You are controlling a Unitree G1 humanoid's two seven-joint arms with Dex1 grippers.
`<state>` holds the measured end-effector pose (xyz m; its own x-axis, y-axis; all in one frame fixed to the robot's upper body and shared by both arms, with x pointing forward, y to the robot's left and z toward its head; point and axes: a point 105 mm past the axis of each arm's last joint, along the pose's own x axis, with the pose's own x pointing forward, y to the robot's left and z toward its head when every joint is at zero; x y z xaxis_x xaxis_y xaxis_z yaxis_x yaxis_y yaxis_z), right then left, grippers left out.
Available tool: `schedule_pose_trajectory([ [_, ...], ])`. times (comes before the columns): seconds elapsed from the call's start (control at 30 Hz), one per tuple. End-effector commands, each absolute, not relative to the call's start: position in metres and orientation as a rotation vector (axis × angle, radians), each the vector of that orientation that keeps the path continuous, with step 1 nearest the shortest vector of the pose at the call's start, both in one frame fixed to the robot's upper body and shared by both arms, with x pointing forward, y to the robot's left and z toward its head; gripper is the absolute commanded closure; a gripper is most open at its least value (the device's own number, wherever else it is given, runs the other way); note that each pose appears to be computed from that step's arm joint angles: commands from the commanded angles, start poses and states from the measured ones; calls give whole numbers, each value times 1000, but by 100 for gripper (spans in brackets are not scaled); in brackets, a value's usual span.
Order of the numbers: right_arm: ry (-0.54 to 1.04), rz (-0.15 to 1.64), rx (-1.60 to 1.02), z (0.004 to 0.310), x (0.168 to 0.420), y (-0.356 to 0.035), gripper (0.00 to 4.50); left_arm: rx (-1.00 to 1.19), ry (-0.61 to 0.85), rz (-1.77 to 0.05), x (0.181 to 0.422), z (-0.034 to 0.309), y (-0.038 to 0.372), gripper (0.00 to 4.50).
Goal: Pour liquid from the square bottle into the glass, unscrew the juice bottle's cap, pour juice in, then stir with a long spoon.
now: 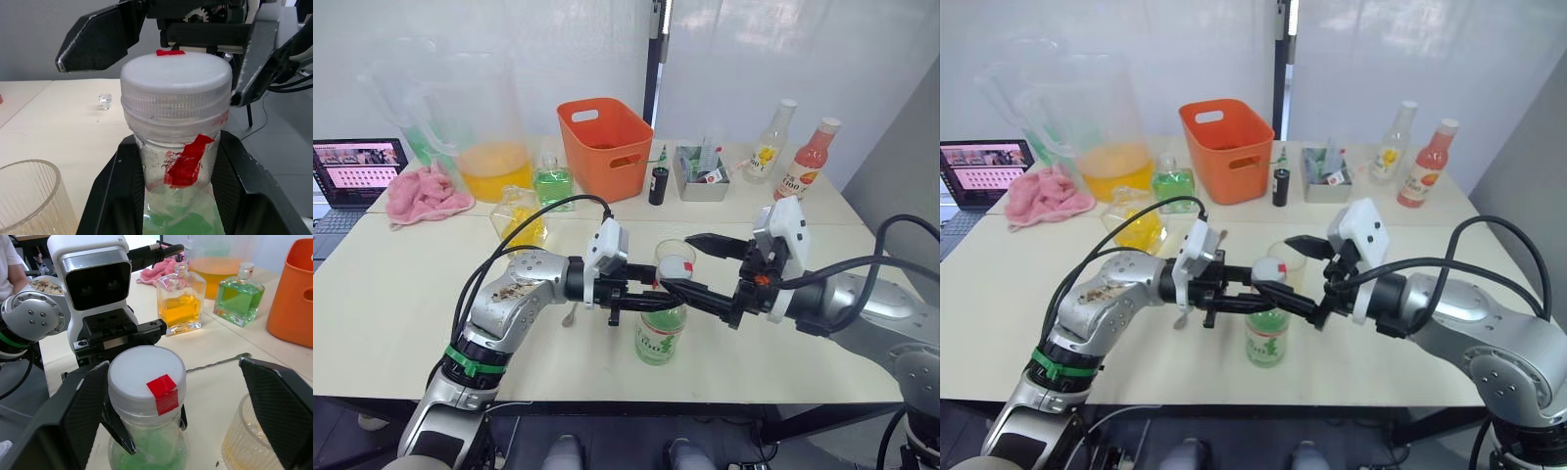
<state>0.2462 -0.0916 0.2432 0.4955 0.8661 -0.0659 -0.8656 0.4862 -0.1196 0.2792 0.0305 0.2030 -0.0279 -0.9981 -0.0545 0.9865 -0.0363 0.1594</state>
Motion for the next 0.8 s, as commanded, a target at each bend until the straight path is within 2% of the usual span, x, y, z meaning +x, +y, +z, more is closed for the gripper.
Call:
schedule_pose_trajectory([
  [0.03, -33, 1073, -169, 251, 242, -89, 152, 178, -57, -1602, 279, 197, 28, 317],
  [0.17, -21, 1112, -167, 251, 240, -85, 278, 179, -59, -1597, 278, 197, 29, 317],
  [0.3, 10, 1186, -174, 248, 235, -81, 282, 183, -59, -1585, 278, 197, 31, 318],
  [0.53, 40, 1456, -249, 243, 229, -77, 282, 195, -59, -1545, 273, 197, 38, 319],
  [0.67, 53, 1652, -295, 243, 238, -78, 282, 202, -55, -1529, 269, 196, 42, 319],
  [0.73, 26, 1726, -361, 248, 253, -78, 282, 214, -48, -1535, 264, 194, 44, 319],
  [0.8, 64, 1778, -399, 250, 266, -77, 282, 224, -43, -1534, 262, 193, 45, 319],
])
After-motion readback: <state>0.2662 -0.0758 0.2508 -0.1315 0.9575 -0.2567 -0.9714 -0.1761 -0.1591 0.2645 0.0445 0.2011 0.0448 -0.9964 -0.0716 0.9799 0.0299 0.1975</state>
